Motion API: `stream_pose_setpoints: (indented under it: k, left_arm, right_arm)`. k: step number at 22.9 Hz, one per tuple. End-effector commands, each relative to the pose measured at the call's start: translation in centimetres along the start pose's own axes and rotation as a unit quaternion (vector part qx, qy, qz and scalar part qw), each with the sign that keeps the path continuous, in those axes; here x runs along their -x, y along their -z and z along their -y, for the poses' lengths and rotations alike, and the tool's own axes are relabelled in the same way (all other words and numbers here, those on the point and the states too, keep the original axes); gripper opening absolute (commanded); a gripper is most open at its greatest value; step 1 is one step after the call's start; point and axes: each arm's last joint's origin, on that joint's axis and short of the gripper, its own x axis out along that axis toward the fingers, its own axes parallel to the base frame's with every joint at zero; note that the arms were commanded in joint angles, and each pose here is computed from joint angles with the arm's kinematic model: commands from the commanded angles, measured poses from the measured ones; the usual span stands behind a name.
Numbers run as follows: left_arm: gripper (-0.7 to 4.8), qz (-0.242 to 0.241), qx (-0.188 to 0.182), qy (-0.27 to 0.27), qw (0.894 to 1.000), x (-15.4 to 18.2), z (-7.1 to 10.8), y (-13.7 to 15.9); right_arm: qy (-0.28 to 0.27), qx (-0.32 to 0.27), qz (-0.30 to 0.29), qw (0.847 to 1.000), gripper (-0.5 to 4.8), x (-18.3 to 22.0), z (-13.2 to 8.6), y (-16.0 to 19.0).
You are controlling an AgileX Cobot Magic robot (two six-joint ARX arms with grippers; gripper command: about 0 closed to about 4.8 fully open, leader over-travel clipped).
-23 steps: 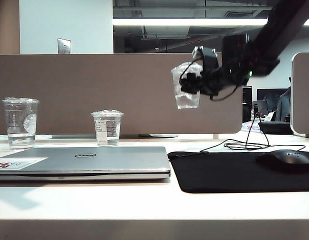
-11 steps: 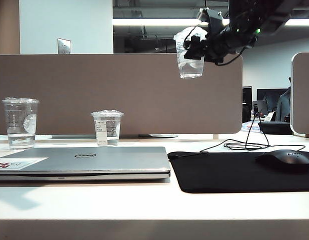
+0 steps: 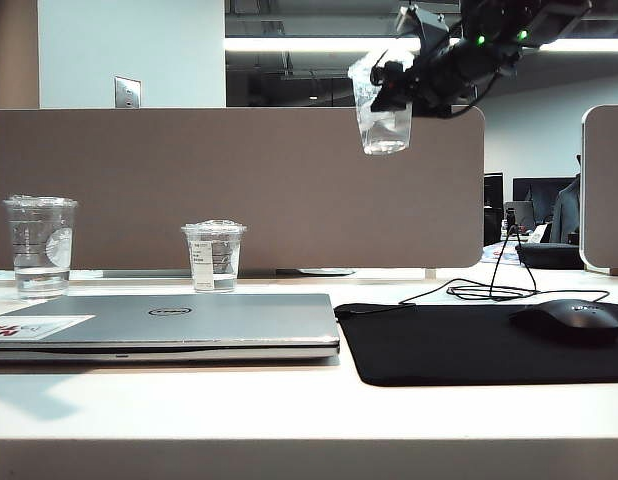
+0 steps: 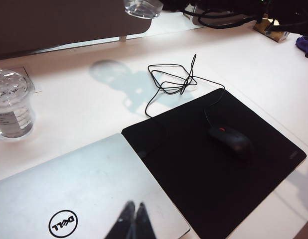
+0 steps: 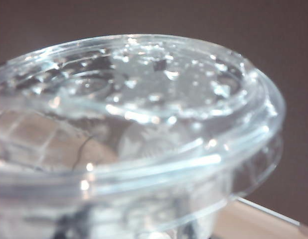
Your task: Pick up the coffee cup on the right and place it on the right side of the laptop.
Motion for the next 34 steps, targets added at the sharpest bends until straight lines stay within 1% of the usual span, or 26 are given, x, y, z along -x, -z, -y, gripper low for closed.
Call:
stream_pose_setpoints:
  k: [1,4,6,9,11,12,14,15,19,23,25,28,31,34]
  left_arm:
    - [-0.05,0.010,-0.003,0.003,1.000,0.1,0.1,-0.3]
    - [-0.05,0.010,-0.003,0.003,1.000,0.1,0.1,-0.3]
    - [-0.05,0.010,-0.003,0.003,1.000,0.1,0.1,-0.3]
    - [-0.05,0.010,-0.003,0.003,1.000,0.1,0.1,-0.3]
    - [-0.05,0.009,-0.003,0.003,1.000,0.1,0.1,-0.3]
    - [-0.05,0.009,-0.003,0.003,1.000,0.1,0.1,-0.3]
    - [-0.05,0.010,-0.003,0.003,1.000,0.1,0.1,-0.3]
    - [-0.05,0.010,-0.003,0.003,1.000,0.1,0.1,-0.3]
    - [-0.05,0.010,-0.003,0.003,1.000,0.1,0.1,-0.3]
    - [-0.05,0.009,-0.003,0.003,1.000,0.1,0.1,-0.3]
    - [-0.05,0.010,-0.003,0.003,1.000,0.1,0.1,-0.3]
    - [-0.05,0.009,-0.003,0.003,1.000,0.1,0.1,-0.3]
    - [-0.05,0.010,-0.003,0.003,1.000,0.1,0.1,-0.3]
    - [-0.05,0.010,-0.003,0.003,1.000,0.1,0.1,-0.3]
  right_arm:
    - [0.001,0.013,0.033,0.999,2.33,0.6,-0.2,-1.7]
    - [0.002,0.024,0.032,0.999,2.33,0.6,-0.2,-1.6]
    - [0.003,0.028,0.043,0.999,2.33,0.5,-0.2,-1.2]
    - [0.007,0.032,0.075,0.997,2.32,0.7,-0.3,0.2]
    - [0.019,0.028,0.069,0.997,2.32,1.1,-0.4,1.3]
    - [0.013,0.022,0.047,0.999,2.32,1.9,-0.8,2.4]
    - [0.009,0.018,0.034,0.999,2.32,3.2,-1.5,3.9]
    - [0.010,0.017,0.031,0.999,2.32,4.2,-1.9,5.0]
    - [0.008,0.014,0.031,0.999,2.32,7.8,-3.3,7.4]
    - [0.005,0.000,0.029,1.000,2.32,11.4,-4.6,9.8]
    - [-0.003,-0.018,0.026,0.999,2.32,12.8,-5.5,11.0]
    - [-0.024,-0.025,0.013,0.999,2.32,13.9,-6.6,13.0]
    - [-0.040,-0.034,-0.020,0.998,2.32,14.7,-8.0,15.2]
    - [-0.047,-0.034,-0.026,0.998,2.32,15.7,-9.0,16.7]
